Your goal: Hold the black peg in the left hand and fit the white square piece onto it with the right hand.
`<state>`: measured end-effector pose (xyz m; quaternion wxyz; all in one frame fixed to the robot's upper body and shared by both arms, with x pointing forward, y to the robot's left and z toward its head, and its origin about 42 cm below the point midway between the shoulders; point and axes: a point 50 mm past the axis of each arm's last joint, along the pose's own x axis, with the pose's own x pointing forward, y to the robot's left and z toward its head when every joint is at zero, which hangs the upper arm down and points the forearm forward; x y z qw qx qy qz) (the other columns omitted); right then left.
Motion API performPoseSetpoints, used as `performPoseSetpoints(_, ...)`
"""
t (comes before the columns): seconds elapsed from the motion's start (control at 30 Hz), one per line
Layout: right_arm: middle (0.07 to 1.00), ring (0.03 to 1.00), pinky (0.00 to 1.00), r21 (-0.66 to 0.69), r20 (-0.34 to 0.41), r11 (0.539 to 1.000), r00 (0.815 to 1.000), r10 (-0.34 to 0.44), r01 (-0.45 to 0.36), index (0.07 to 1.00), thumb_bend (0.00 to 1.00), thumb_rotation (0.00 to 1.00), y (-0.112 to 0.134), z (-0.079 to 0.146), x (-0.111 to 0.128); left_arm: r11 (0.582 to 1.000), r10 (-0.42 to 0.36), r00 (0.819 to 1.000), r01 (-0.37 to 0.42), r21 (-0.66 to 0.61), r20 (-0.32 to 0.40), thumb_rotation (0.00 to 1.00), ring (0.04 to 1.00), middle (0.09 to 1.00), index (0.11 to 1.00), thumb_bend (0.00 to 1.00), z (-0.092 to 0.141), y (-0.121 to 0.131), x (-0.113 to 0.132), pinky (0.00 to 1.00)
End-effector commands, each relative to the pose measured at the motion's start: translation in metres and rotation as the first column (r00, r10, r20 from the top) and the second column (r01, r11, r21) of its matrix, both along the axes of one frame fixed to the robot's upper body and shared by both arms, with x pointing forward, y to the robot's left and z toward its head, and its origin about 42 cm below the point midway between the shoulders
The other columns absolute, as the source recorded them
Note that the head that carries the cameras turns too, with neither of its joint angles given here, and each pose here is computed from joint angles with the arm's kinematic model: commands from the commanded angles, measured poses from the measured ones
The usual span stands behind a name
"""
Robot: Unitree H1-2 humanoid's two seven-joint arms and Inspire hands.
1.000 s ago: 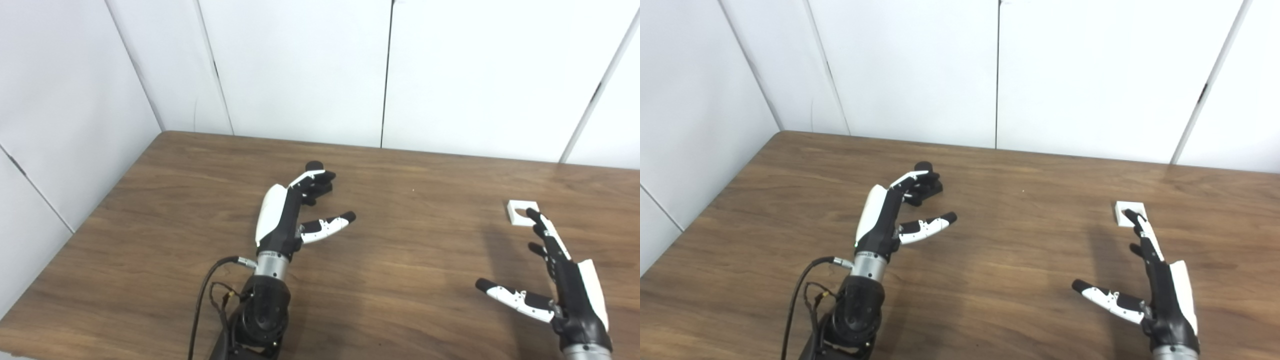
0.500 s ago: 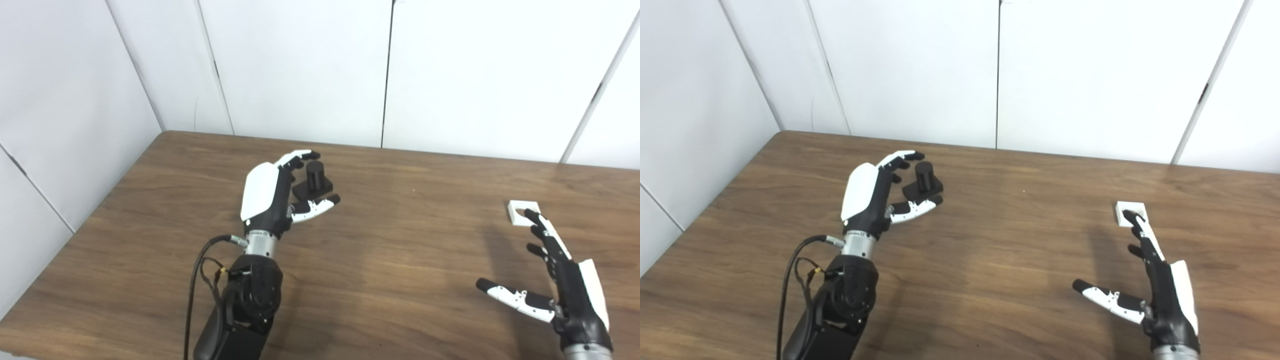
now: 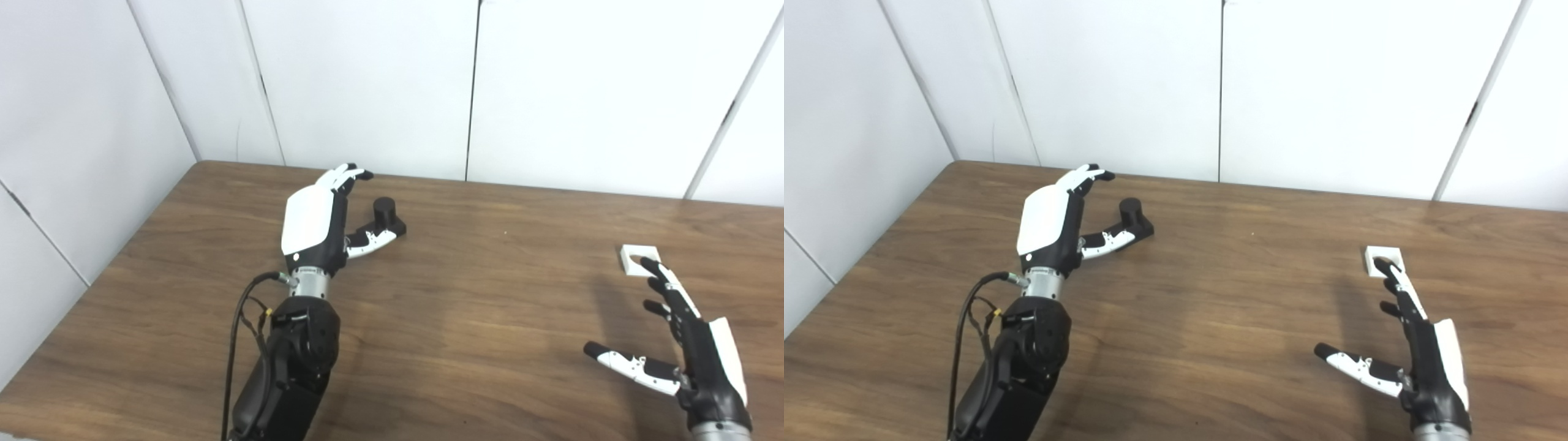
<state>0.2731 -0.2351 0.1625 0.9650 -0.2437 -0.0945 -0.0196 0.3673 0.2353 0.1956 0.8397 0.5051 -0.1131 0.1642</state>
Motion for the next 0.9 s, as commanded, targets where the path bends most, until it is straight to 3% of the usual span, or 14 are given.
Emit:
performPoseSetpoints(0.0,0.958,0.905,0.81,-0.005,0.085,1.000,0.996,0.020,-0.020,0.897,0.79,0.03,0.004,0.020,0.004,0.997,0.019,0.998,-0.023,0.071,0.066,0.42,0.968,0.935,0.765,0.78,0.024,0.005,0.015,0.91)
performPoseSetpoints(0.17,0.962,0.871,0.76,0.011,0.083,1.000,0.996,0.018,-0.019,0.902,0.78,0.01,0.007,0.023,0.004,0.991,0.048,0.999,-0.050,0.127,0.013,0.47,0.992,0.957,0.771,0.82,0.027,0.009,0.027,0.97)
performPoseSetpoints(0.37,0.961,0.862,0.75,0.026,0.079,0.999,0.997,0.023,-0.025,0.898,0.79,0.00,0.011,0.024,0.003,0.986,0.070,0.996,-0.062,0.156,-0.048,0.51,0.961,0.957,0.757,0.87,0.020,0.010,0.039,0.92)
performPoseSetpoints(0.63,0.963,0.855,0.73,0.021,0.074,1.000,0.997,0.019,-0.020,0.895,0.78,0.00,0.013,0.022,0.001,0.979,0.090,0.990,-0.068,0.191,-0.108,0.58,0.997,0.984,0.742,0.90,0.007,0.014,0.051,0.96)
performPoseSetpoints(0.87,0.963,0.870,0.71,0.028,0.074,0.999,0.997,0.014,-0.016,0.898,0.78,0.00,0.014,0.024,-0.001,0.977,0.101,0.985,-0.072,0.199,-0.139,0.57,1.000,0.991,0.700,0.91,-0.002,0.017,0.060,1.00)
